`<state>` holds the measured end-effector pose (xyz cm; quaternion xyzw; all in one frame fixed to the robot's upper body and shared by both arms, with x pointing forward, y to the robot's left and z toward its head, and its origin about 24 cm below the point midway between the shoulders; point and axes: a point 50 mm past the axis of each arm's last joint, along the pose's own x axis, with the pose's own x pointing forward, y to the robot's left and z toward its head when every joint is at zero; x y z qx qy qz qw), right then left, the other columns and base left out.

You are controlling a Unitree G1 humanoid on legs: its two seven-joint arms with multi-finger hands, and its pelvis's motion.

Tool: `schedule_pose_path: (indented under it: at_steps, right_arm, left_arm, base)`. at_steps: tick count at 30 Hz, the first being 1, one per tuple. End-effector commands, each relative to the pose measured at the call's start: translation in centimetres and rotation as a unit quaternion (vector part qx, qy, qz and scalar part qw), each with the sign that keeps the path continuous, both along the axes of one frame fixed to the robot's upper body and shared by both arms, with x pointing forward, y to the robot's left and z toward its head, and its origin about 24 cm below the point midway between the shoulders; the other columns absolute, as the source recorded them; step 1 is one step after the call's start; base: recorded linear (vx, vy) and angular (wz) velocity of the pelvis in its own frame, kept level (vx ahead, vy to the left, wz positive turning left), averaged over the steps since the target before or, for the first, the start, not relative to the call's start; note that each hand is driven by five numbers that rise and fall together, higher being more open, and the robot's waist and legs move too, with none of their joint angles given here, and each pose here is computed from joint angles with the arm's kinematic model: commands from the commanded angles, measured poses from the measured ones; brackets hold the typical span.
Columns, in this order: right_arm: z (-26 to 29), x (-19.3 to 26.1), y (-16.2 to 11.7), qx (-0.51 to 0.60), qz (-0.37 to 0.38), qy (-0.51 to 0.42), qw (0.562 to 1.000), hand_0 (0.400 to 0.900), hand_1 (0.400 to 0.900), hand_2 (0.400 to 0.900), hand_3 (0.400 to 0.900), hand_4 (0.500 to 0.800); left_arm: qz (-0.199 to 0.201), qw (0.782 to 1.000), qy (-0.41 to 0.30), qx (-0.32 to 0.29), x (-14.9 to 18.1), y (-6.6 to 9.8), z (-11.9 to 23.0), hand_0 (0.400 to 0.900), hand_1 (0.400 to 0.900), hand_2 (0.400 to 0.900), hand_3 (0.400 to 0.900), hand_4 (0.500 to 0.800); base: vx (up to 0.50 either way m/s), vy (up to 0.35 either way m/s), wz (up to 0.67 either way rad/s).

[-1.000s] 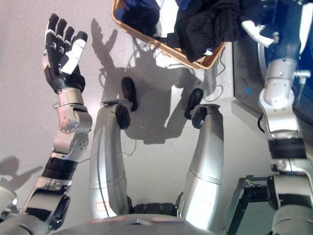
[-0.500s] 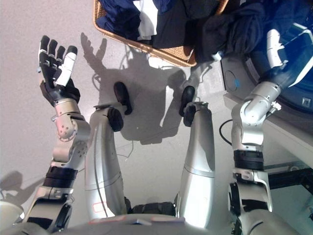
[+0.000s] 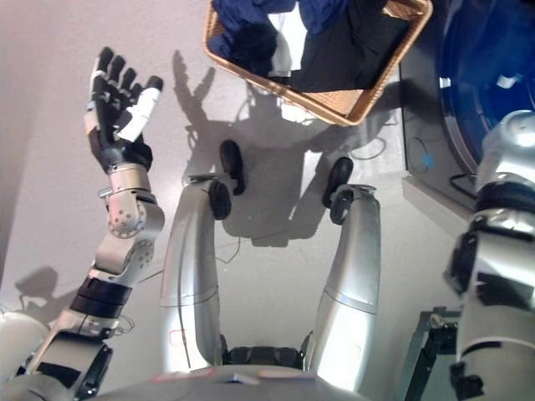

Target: Put the clothes in the basket into the washing machine.

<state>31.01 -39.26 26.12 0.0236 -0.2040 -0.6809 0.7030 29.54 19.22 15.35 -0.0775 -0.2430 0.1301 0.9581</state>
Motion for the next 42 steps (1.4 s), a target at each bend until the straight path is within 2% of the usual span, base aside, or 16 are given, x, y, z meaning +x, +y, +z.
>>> schedule_pose_path:
  at_steps: [1,5,6,7,8,12,16,24,30,31,38,39,40,41,42]
  right_arm:
    - [-1.8,-2.1,-3.2,-0.029,-0.041,0.108,0.993,0.4,0.4,0.4,0.4,0.5]
    - [-1.7,-2.4,-4.3,-0.017,-0.032,0.168,0.985,0.4,0.4,0.4,0.4,0.5]
    - [-1.6,-2.4,-4.5,-0.01,-0.028,0.168,0.985,0.461,0.461,0.461,0.461,0.536]
    - [-1.2,-2.4,-4.5,-0.017,-0.026,0.174,0.984,0.598,0.598,0.598,0.598,0.619]
    - [-1.1,-2.1,-4.3,-0.022,-0.016,0.177,0.984,0.9,0.9,0.9,0.9,0.8]
    - [-0.8,-1.4,-3.7,-0.03,0.013,0.151,0.988,0.9,0.9,0.9,0.9,0.8]
    - [-0.9,-0.4,-2.1,-0.056,0.036,0.115,0.991,0.9,0.9,0.9,0.9,0.8]
    - [-0.4,1.2,4.1,-0.168,0.096,0.013,0.981,0.9,0.9,0.9,0.9,0.8]
    - [-2.7,0.0,9.0,-0.214,0.145,-0.04,0.965,0.9,0.9,0.9,0.9,0.8]
    - [-3.7,-0.7,10.4,-0.21,0.165,-0.065,0.961,0.9,0.9,0.9,0.9,0.8]
    - [-6.2,-4.4,13.9,-0.236,0.226,-0.106,0.939,0.9,0.9,0.9,0.9,0.8]
    - [-6.4,-4.9,14.7,-0.239,0.249,-0.113,0.932,0.9,0.9,0.9,0.9,0.8]
    - [-6.8,-5.3,16.1,-0.235,0.307,-0.133,0.913,0.9,0.9,0.9,0.9,0.8]
    - [-6.9,-5.3,16.1,-0.233,0.31,-0.133,0.912,0.9,0.9,0.9,0.9,0.8]
    - [-7.3,-5.8,17.1,-0.236,0.369,-0.142,0.887,0.9,0.9,0.9,0.9,0.8]
  left_arm:
    - [-0.034,0.999,-0.023,0.004,-1.0,-1.3,-0.9,0.9,0.9,0.9,0.9,0.8]
    - [-0.063,0.997,-0.024,0.021,-1.2,-1.7,-0.8,0.9,0.9,0.9,0.9,0.8]
    - [-0.067,0.997,-0.025,0.022,-1.2,-1.7,-0.7,0.9,0.9,0.9,0.9,0.8]
    - [-0.069,0.997,-0.028,0.023,-1.3,-1.7,-0.6,0.9,0.9,0.9,0.9,0.8]
    - [-0.073,0.997,-0.024,0.023,-1.3,-1.7,-0.8,0.9,0.9,0.9,0.9,0.8]
    - [-0.07,0.997,-0.029,0.016,-1.4,-1.5,-0.8,0.9,0.9,0.9,0.9,0.8]
    - [-0.051,0.998,-0.035,0.002,-1.2,-1.1,-0.6,0.9,0.9,0.9,0.9,0.8]
    - [-0.003,0.999,-0.035,-0.034,-1.1,-0.1,-0.9,0.9,0.9,0.9,0.9,0.8]
    - [0.02,0.998,-0.025,-0.051,-1.1,0.1,-1.5,0.9,0.9,0.9,0.9,0.8]
    - [0.027,0.998,-0.018,-0.06,-1.1,0.1,-1.8,0.9,0.9,0.9,0.9,0.8]
    - [0.051,0.996,0.005,-0.067,-1.7,0.8,-3.1,0.9,0.9,0.9,0.9,0.8]
    - [0.053,0.996,0.003,-0.069,-1.9,0.9,-3.0,0.9,0.9,0.9,0.9,0.8]
    - [0.055,0.996,0.002,-0.069,-2.0,1.1,-3.1,0.9,0.9,0.9,0.9,0.8]
    - [0.056,0.996,0.003,-0.069,-2.1,1.1,-3.2,0.9,0.9,0.9,0.9,0.8]
    - [0.055,0.997,0.008,-0.062,-2.3,1.3,-3.4,0.9,0.9,0.9,0.9,0.8]
  base:
    - [0.012,-0.036,0.06]
    - [0.008,-0.025,0.05]
    - [0.0,0.0,0.0]
    - [0.0,0.0,0.0]
    - [0.014,-0.014,0.03]
    - [0.0,0.0,0.0]
    - [0.0,0.0,0.0]
    - [-0.009,0.023,-0.07]
    - [-0.01,0.031,-0.07]
    - [0.0,0.021,-0.05]
    - [-0.001,0.016,-0.06]
    - [-0.032,0.043,-0.16]
    - [-0.03,0.034,-0.13]
    - [-0.048,0.057,-0.19]
    - [-0.026,0.034,-0.11]
